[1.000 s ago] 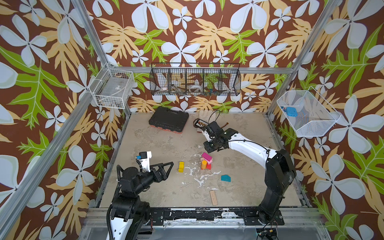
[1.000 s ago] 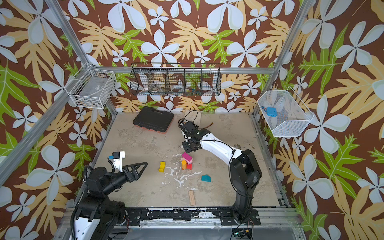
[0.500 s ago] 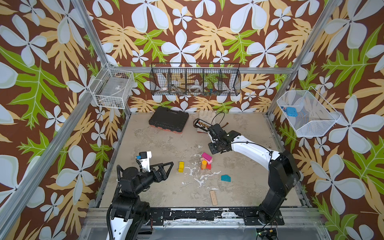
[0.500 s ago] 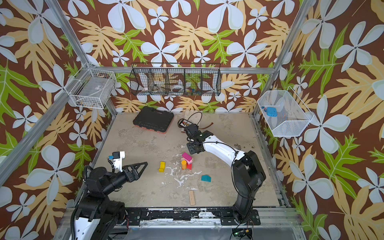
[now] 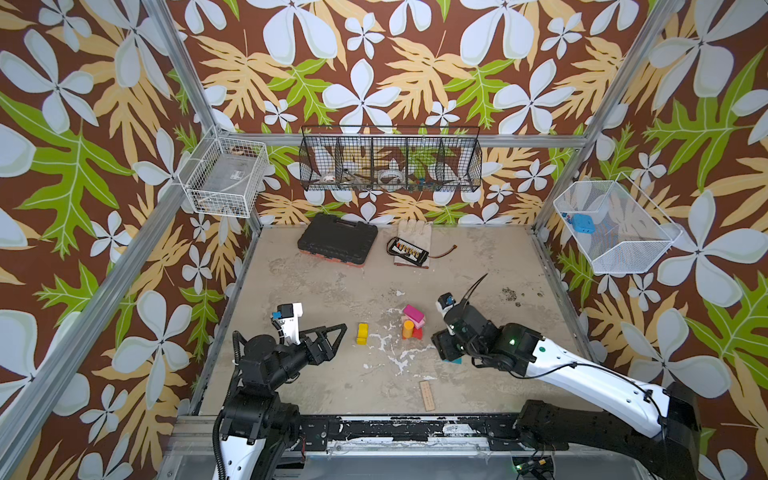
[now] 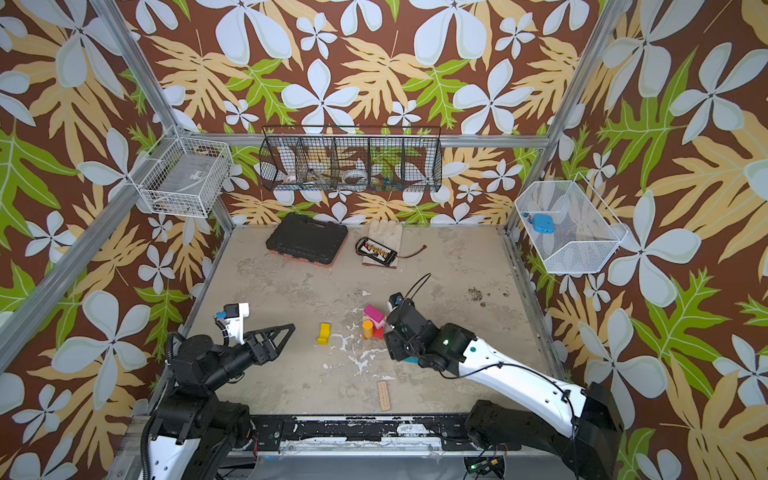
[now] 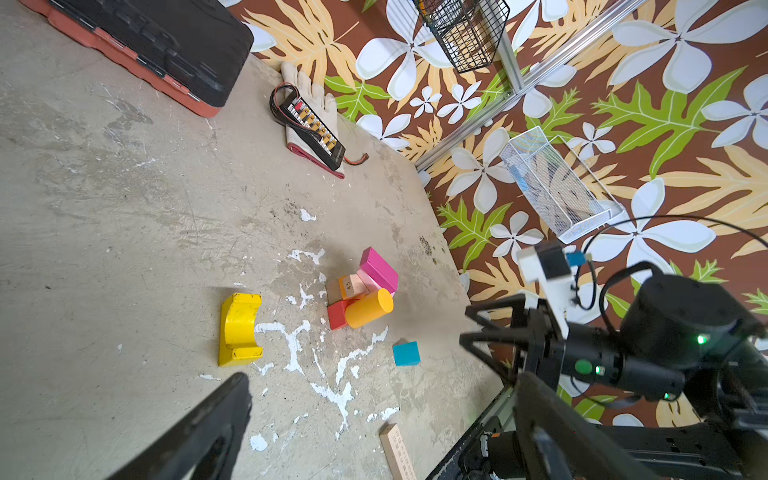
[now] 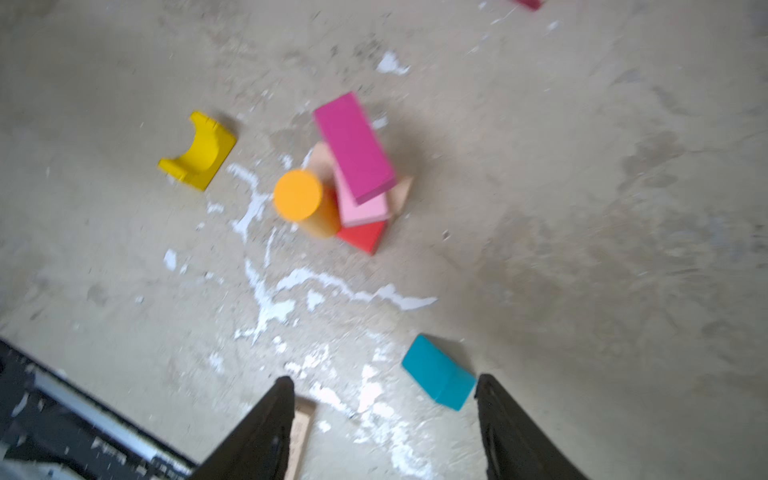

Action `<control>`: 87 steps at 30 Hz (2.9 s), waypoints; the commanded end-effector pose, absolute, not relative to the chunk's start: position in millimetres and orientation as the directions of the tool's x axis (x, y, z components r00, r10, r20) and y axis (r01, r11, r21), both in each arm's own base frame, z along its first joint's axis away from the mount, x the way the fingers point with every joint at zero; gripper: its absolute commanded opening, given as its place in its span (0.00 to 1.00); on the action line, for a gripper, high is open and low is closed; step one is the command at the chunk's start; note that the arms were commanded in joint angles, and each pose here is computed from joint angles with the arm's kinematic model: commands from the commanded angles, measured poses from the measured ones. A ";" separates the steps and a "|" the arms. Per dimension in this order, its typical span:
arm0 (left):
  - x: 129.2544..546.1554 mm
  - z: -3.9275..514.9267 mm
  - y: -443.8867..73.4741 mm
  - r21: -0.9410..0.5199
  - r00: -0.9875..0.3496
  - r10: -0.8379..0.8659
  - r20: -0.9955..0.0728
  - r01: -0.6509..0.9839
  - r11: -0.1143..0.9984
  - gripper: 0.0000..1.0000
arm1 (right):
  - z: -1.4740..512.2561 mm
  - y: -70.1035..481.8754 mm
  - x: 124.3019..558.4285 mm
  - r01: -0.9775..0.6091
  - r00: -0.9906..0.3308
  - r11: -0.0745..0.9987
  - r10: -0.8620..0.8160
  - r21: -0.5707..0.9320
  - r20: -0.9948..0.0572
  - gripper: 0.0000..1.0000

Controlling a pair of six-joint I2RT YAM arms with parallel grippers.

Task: Build the wood block tower
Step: 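Reach the right gripper to the engraved plank near the robot and grasp it, then lift the engraved plank and carry it over the stack, then lower the engraved plank onto the stack and open the right gripper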

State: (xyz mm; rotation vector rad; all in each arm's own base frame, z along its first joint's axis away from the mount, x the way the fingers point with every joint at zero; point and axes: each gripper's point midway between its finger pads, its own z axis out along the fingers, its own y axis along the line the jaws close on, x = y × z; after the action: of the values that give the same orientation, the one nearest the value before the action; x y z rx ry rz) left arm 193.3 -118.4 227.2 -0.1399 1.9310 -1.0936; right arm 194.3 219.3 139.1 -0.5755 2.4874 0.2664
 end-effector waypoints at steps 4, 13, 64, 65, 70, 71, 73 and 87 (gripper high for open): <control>192.9 234.7 -119.5 -0.724 -0.580 -0.473 -0.663 0.337 0.602 1.00 | 90.7 250.6 141.5 -0.477 -0.791 0.878 -0.412 0.034 -0.452 0.66; 193.1 235.1 -118.8 -0.725 -0.577 -0.477 -0.663 0.334 0.603 1.00 | 34.5 251.8 105.9 -0.511 -0.805 0.856 -0.509 -0.078 -0.305 0.57; 191.3 237.0 -118.7 -0.723 -0.570 -0.479 -0.667 0.343 0.599 1.00 | 157.2 276.4 282.6 -0.140 -0.832 0.986 -0.165 -0.088 -0.529 0.00; 191.0 237.2 -119.0 -0.723 -0.570 -0.478 -0.668 0.345 0.599 1.00 | 155.0 280.4 282.8 -0.146 -0.837 0.986 -0.166 -0.080 -0.522 0.00; 191.4 236.7 -119.0 -0.725 -0.572 -0.479 -0.666 0.342 0.598 1.00 | 147.4 293.1 283.1 -0.174 -0.842 0.984 -0.168 -0.037 -0.513 0.05; 192.0 236.1 -118.6 -0.724 -0.572 -0.480 -0.665 0.339 0.600 1.00 | 146.3 292.7 282.9 -0.173 -0.842 0.984 -0.169 -0.040 -0.512 0.06; 191.9 236.4 -118.4 -0.724 -0.571 -0.481 -0.665 0.339 0.600 1.00 | 143.3 289.8 282.8 -0.164 -0.845 0.985 -0.165 -0.047 -0.509 0.07; 191.3 237.1 -118.6 -0.724 -0.569 -0.480 -0.667 0.342 0.599 1.00 | 126.9 290.2 289.3 -0.114 -0.864 0.993 -0.101 -0.003 -0.493 0.12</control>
State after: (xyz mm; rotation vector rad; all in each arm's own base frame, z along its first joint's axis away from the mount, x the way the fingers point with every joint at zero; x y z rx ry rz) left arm 190.8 -117.7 231.4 -0.1300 1.9082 -1.0918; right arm 285.2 289.2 125.1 -0.1793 2.6283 0.0274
